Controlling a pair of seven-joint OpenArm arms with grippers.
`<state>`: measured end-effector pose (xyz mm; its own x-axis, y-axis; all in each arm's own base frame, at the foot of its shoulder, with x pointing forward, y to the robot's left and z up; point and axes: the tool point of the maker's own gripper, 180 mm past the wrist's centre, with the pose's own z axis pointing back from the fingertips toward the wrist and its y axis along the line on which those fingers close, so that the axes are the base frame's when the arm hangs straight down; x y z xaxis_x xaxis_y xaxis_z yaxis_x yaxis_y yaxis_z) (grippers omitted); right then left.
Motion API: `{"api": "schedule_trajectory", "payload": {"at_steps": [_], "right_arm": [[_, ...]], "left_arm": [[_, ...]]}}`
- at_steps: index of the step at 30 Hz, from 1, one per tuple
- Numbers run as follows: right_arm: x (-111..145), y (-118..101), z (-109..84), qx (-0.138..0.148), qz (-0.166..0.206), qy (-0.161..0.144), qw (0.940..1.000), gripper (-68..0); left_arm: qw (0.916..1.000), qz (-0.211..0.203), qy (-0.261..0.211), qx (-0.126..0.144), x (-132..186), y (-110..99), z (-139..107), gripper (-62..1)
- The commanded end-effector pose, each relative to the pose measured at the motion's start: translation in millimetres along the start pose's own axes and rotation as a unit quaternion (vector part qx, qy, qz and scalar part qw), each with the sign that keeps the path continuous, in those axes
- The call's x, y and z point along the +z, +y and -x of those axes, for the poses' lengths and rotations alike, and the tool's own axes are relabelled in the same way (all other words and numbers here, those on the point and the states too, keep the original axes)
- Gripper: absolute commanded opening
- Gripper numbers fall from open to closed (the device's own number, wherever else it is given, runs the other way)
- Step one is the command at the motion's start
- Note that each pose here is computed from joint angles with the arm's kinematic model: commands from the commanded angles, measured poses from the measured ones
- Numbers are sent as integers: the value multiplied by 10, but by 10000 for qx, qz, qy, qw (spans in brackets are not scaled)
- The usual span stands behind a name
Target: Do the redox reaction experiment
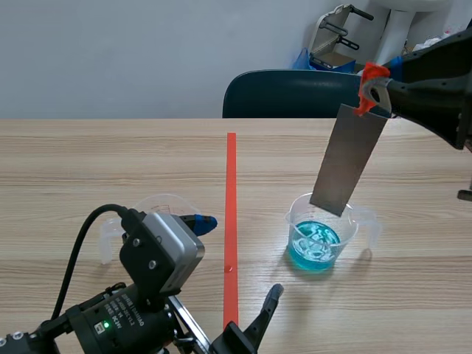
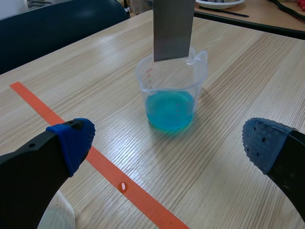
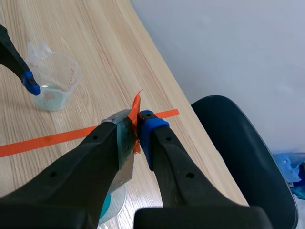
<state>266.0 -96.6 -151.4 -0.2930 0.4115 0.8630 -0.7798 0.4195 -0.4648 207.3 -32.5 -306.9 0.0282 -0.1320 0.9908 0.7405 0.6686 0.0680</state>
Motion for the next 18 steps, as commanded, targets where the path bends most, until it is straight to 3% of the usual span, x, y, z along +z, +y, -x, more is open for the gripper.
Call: {"api": "schedule_trajectory", "payload": {"at_steps": [1,8,18], "right_arm": [[19,-50,-111,67,16,-114,9999,-667],[12,-45,-197,29,18,38,10000,-667],[9,-37,-162,-46,8,167,9998,-667]], "left_arm": [[9997,-22,-229,21,-41,-6,-128,14],[9997,-22,-227,21,-41,-6,-128,14],[9997,-22,-227,21,-41,-6,-128,14]]}}
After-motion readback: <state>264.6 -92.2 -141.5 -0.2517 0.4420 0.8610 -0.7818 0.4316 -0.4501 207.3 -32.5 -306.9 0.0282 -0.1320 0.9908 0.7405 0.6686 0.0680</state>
